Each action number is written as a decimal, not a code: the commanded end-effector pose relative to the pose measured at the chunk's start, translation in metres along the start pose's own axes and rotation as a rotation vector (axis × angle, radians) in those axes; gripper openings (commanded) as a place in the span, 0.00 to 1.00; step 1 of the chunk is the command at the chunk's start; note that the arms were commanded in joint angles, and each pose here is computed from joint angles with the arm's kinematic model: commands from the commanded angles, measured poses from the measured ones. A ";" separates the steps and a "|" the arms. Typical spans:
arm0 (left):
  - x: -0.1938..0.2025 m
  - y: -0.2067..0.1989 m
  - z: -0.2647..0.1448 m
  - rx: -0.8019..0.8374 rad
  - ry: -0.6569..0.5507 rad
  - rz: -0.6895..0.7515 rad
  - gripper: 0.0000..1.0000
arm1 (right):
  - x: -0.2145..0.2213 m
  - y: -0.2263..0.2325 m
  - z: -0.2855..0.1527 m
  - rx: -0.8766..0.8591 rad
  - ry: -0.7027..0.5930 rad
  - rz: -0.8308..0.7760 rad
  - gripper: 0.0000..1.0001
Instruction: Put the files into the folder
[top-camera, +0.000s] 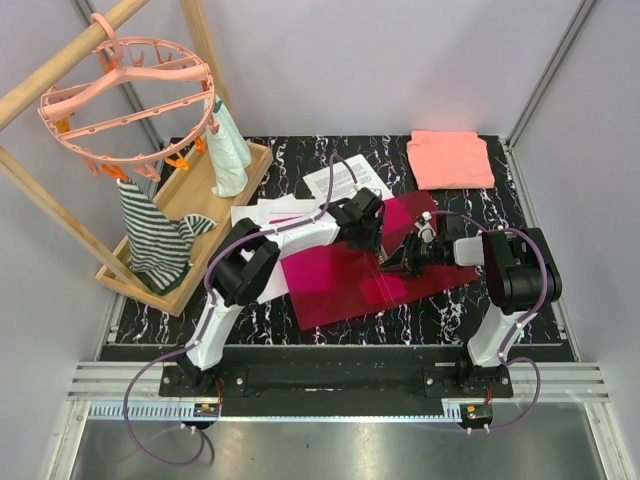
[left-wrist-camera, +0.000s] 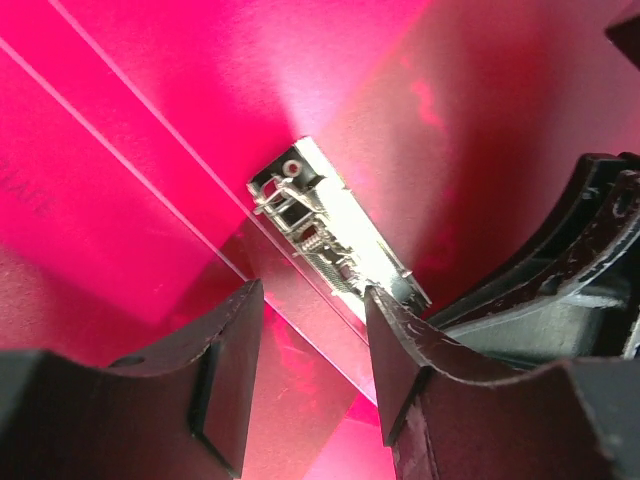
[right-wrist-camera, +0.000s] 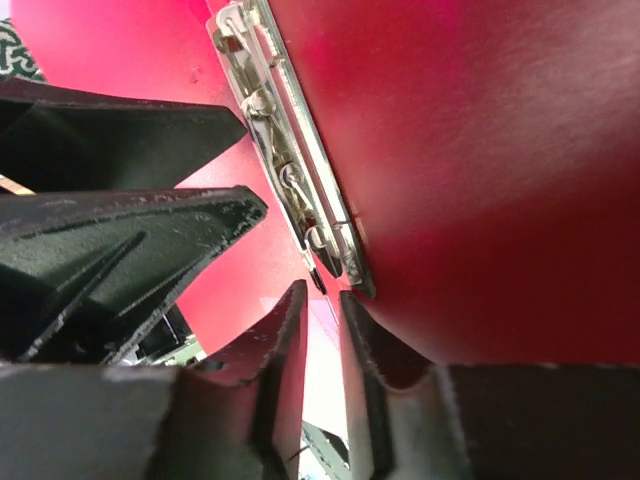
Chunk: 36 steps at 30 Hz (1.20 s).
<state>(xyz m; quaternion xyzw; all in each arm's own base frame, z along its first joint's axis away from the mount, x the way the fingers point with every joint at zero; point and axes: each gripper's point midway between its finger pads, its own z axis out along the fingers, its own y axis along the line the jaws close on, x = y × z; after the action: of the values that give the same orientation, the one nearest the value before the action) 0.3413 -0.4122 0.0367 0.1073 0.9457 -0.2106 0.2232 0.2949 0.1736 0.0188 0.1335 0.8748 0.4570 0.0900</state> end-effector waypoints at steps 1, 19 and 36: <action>-0.023 -0.006 -0.008 -0.016 -0.075 0.049 0.48 | -0.014 0.014 -0.004 -0.004 -0.037 -0.068 0.31; -0.025 -0.007 -0.013 -0.027 -0.082 0.051 0.53 | 0.009 0.011 0.010 -0.032 0.012 -0.015 0.00; -0.006 0.006 -0.002 -0.096 -0.050 0.090 0.27 | 0.020 0.008 0.008 0.072 -0.022 -0.055 0.00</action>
<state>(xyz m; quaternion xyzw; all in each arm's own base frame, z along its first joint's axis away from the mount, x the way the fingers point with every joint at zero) 0.3370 -0.4035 0.0320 0.1340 0.9483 -0.1651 0.2357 0.2731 0.1967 0.0182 0.1256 0.8807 0.4489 0.0841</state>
